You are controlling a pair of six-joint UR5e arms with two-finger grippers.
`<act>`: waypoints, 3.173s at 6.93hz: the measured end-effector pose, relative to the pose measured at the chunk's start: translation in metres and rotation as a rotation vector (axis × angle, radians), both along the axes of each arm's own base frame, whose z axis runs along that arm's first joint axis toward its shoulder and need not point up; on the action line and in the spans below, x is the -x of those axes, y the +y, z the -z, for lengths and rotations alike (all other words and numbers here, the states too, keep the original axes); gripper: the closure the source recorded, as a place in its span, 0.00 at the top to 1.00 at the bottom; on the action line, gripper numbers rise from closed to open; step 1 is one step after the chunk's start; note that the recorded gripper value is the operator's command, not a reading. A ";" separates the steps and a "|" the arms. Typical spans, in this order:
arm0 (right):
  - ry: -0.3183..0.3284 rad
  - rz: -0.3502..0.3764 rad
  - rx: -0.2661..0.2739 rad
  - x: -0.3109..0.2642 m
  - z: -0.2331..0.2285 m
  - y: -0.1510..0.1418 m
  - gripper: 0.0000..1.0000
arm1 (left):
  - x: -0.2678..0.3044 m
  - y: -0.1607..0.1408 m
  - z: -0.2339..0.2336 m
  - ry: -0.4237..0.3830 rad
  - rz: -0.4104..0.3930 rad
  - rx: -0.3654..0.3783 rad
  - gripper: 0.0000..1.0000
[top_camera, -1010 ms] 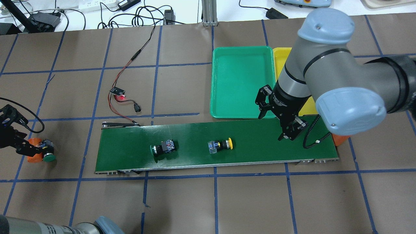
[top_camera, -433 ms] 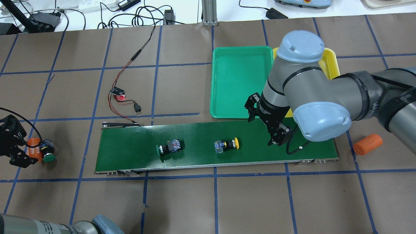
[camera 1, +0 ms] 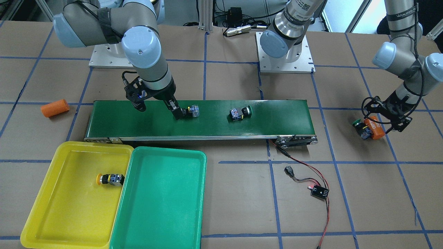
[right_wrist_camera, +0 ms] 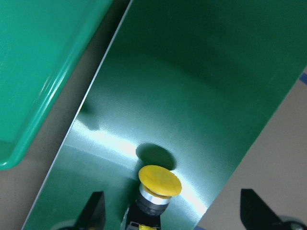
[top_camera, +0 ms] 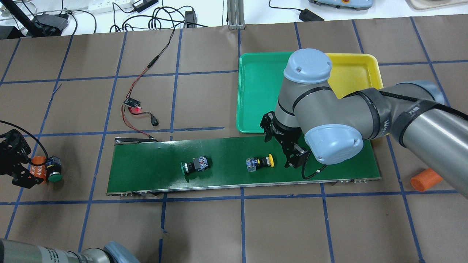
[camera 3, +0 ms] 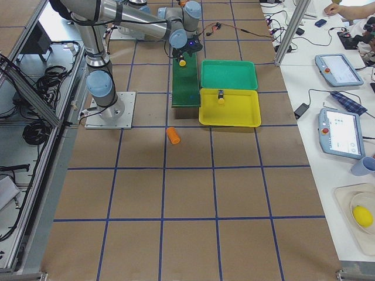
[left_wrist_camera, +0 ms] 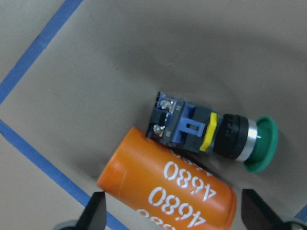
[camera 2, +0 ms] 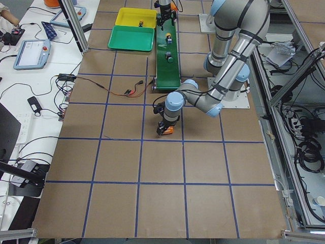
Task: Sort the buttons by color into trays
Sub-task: 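Grasp an orange cylinder with the left gripper while the right lifts the yellow button, then carry the yellow button into the yellow tray and open the right gripper, then place the orange cylinder on the belt with the left gripper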
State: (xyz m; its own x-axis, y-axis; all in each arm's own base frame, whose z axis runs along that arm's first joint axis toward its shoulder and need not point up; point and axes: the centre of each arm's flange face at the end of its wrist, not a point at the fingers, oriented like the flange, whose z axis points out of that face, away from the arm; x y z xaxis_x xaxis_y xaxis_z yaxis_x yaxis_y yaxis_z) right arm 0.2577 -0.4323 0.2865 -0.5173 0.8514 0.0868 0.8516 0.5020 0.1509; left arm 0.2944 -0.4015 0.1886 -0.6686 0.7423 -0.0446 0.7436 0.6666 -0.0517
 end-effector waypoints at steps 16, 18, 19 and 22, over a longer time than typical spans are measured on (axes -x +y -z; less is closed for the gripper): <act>0.087 -0.244 0.082 0.041 -0.033 -0.058 0.00 | 0.071 -0.075 -0.057 0.046 0.197 -0.022 0.13; 0.094 -0.304 0.116 0.113 -0.041 -0.112 0.00 | 0.175 -0.105 -0.084 0.026 0.411 -0.076 0.12; 0.095 -0.352 0.128 0.148 -0.040 -0.138 0.00 | 0.239 -0.112 -0.096 0.004 0.533 -0.077 0.12; 0.079 -0.487 0.114 0.202 -0.019 -0.177 0.07 | 0.374 -0.075 -0.096 0.038 0.697 -0.080 0.12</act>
State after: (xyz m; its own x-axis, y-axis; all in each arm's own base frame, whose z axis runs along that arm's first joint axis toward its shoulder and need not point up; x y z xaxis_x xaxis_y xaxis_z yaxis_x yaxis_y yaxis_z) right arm 0.0553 -0.6097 0.3056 -0.8522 0.5195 0.0620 0.5213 0.8532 0.0166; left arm -0.0796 -0.4764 0.2846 -0.0353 0.9985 0.0421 0.9977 0.0377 -0.0563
